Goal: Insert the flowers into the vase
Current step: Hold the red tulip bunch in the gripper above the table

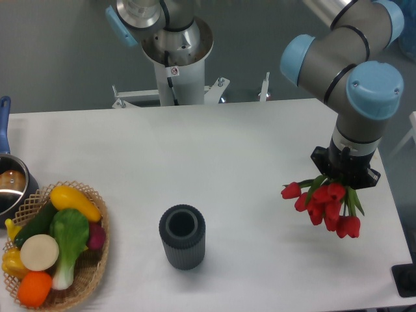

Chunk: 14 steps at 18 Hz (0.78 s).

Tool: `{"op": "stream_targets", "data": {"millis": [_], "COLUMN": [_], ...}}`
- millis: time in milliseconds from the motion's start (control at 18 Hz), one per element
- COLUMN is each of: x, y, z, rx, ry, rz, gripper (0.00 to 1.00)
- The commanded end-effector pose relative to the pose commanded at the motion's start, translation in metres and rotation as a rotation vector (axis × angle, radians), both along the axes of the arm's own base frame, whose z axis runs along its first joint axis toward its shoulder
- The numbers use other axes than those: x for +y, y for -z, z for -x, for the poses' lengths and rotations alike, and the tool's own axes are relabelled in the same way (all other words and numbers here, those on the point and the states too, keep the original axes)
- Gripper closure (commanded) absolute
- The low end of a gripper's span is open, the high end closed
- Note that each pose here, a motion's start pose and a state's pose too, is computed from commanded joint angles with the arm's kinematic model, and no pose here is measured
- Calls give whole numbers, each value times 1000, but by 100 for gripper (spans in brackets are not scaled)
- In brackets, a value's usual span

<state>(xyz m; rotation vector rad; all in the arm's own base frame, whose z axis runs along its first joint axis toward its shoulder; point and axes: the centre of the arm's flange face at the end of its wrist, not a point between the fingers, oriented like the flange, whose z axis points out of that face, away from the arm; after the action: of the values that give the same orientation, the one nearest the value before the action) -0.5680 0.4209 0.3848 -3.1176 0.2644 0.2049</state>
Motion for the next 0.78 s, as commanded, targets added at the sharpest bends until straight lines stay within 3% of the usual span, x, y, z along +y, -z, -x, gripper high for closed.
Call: {"op": "stream_targets", "data": {"millis": [444, 778], "x": [6, 12], "y": [-12, -55], "z": [-8, -23], "rx": [0, -24], "ry": [11, 25], "rz": [-27, -242], "gripper": [100, 100]}}
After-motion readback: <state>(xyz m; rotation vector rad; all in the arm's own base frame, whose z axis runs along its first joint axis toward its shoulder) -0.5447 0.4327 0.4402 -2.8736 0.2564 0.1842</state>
